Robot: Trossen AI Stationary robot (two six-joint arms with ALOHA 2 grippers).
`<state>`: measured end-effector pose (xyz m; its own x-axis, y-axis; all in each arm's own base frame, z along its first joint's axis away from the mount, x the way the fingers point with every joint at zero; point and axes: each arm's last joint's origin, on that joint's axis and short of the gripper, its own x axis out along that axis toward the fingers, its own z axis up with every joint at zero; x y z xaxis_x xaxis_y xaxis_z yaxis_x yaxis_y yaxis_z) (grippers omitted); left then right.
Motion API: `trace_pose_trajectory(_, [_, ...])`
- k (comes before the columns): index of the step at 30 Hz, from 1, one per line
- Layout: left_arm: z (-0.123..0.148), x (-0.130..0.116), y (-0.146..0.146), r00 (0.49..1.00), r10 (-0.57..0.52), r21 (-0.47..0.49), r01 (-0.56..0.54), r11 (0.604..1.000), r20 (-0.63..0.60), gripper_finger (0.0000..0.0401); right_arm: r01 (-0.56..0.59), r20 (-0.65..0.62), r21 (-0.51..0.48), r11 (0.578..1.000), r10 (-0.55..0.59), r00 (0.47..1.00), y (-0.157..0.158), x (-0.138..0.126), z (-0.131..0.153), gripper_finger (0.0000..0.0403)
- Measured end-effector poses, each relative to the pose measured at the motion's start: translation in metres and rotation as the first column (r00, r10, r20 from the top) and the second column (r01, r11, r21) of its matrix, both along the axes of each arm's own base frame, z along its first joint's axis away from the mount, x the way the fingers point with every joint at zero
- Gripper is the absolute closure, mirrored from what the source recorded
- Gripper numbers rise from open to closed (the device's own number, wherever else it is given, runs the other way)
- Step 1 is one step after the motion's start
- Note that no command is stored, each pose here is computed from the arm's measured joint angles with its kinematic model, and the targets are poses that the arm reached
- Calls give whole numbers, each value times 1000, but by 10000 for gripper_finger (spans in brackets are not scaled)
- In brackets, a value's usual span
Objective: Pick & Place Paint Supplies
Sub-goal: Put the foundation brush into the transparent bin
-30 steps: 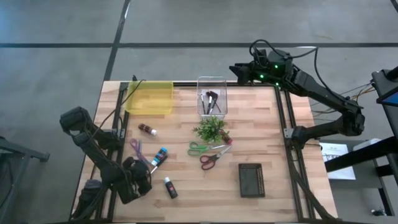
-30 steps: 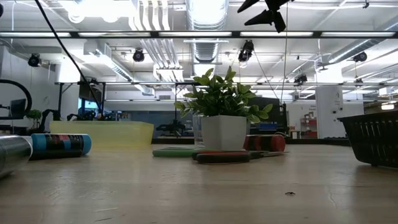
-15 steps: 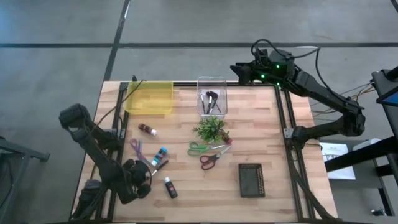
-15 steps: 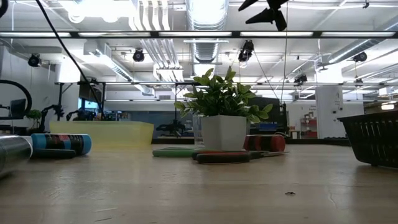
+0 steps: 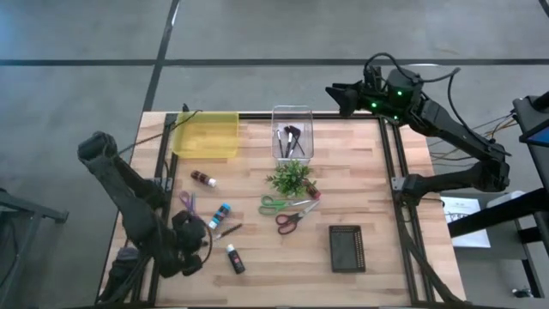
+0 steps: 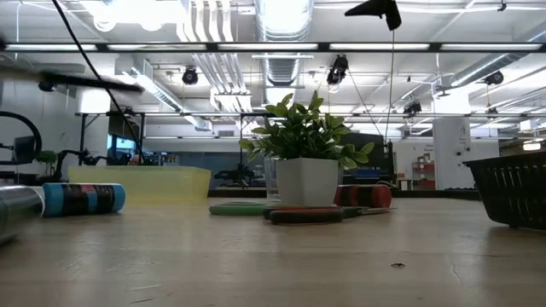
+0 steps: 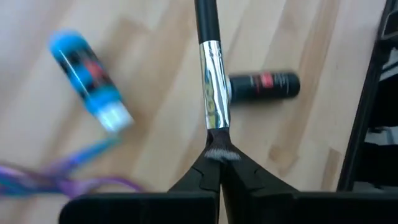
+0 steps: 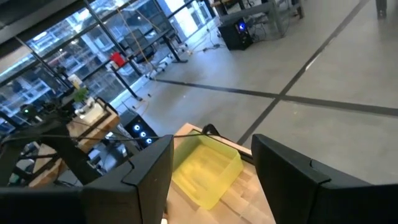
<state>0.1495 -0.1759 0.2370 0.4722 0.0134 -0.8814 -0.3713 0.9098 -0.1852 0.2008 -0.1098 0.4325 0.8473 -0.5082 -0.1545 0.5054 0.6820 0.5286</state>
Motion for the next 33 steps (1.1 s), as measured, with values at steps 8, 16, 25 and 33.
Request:
trace_pose_trajectory(8, [52, 47, 69, 996, -27, 172, 11, 985, 91, 401, -2, 26, -16, 1000, 3, 1000, 2, -3, 4, 188])
trace_pose_trajectory(16, [77, 105, 167, 953, -69, 316, -30, 948, 296, 401, -42, 33, -22, 999, 43, 999, 7, -4, 6, 188])
trace_pose_trajectory(25, [67, 150, 260, 869, -15, 313, -162, 936, 495, 401, -54, 52, -55, 997, 57, 997, 16, -18, 14, 188])
trace_pose_trajectory(33, [21, 198, 279, 810, 104, 194, -260, 946, 577, 401, -48, 45, -69, 996, 51, 998, 22, -29, 17, 188])
